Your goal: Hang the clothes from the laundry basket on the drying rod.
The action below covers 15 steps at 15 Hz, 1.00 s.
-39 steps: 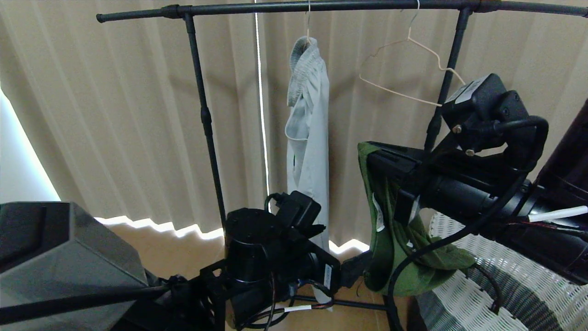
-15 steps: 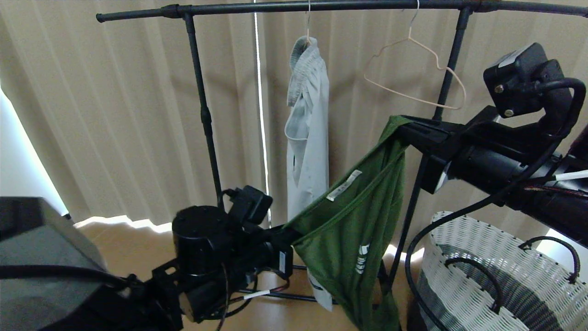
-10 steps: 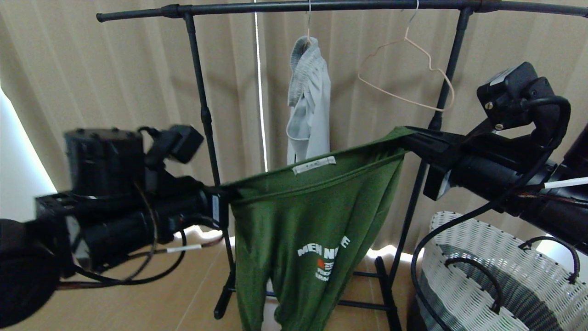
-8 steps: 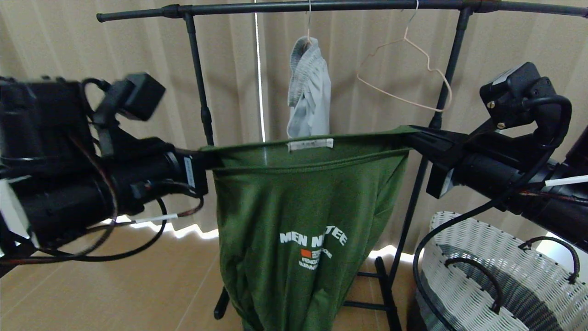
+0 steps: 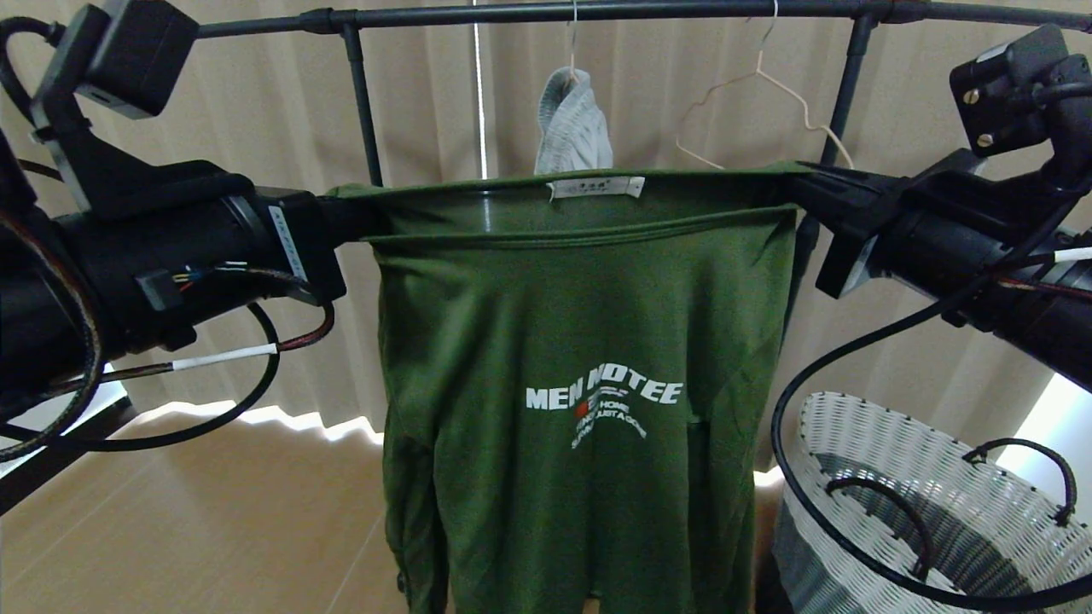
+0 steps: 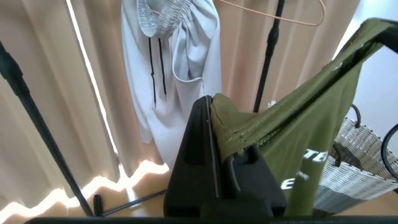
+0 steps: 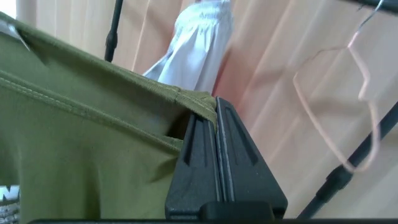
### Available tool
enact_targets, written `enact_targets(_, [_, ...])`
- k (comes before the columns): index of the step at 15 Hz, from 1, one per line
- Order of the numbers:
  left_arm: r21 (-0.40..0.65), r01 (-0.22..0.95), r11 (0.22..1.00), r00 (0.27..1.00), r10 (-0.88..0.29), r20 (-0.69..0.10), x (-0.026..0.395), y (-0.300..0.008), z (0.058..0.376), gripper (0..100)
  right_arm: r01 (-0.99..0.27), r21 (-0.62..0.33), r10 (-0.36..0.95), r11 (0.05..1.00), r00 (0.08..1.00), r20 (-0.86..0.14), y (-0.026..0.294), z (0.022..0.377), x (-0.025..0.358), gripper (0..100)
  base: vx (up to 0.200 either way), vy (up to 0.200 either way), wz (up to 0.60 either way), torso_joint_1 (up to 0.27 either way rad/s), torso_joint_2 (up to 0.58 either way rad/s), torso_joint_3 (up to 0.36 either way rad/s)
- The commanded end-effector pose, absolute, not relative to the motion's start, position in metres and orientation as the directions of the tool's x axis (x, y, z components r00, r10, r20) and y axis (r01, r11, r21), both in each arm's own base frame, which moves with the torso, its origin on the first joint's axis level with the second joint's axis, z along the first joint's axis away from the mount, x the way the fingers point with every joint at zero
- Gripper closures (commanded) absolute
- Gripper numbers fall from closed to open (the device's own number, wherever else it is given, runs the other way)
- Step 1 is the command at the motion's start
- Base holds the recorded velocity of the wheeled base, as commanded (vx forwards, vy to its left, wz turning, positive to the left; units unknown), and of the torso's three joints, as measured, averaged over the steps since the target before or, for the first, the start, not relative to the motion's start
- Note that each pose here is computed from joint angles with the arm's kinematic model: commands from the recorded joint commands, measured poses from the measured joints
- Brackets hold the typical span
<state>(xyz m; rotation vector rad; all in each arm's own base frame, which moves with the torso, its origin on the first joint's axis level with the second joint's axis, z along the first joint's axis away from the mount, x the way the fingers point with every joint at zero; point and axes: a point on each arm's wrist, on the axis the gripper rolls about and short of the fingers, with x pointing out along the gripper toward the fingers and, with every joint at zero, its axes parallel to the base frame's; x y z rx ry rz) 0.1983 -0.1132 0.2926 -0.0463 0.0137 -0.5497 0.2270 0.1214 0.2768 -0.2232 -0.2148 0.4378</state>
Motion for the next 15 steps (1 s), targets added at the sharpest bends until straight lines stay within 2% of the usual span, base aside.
enact_targets(1, [-0.048,0.521,0.852,0.853,-0.522,-0.014,0.2,-0.114,0.289,100,-0.391,-0.259,0.438,0.883,0.885,0.159,0.121,0.277,0.229,100,0.0,0.0,0.0,0.0,0.0,0.0])
enact_targets(3, [-0.047,0.522,0.852,0.852,-0.523,-0.026,0.199,-0.114,0.285,100,-0.388,-0.258,0.435,0.885,0.886,0.159,0.121,0.277,0.227,100,0.0,0.0,0.0,0.0,0.0,0.0])
enact_targets(6, [-0.046,0.525,0.85,0.851,-0.526,0.003,0.199,-0.115,0.294,100,-0.357,-0.258,0.409,0.898,0.894,0.184,0.112,0.285,0.226,100,0.0,0.0,0.0,0.0,0.0,0.0])
enact_targets(13, [-0.031,0.552,0.834,0.832,-0.552,-0.048,0.203,-0.126,0.281,100,-0.356,-0.259,0.404,0.898,0.901,0.162,0.111,0.28,0.228,100,0.0,0.0,0.0,0.0,0.0,0.0])
enact_targets(15, [-0.033,0.526,0.85,0.846,-0.527,-0.087,0.221,-0.134,0.271,100,-0.319,-0.261,0.368,0.911,0.914,0.169,0.098,0.281,0.221,100,0.0,0.0,0.0,0.0,0.0,0.0])
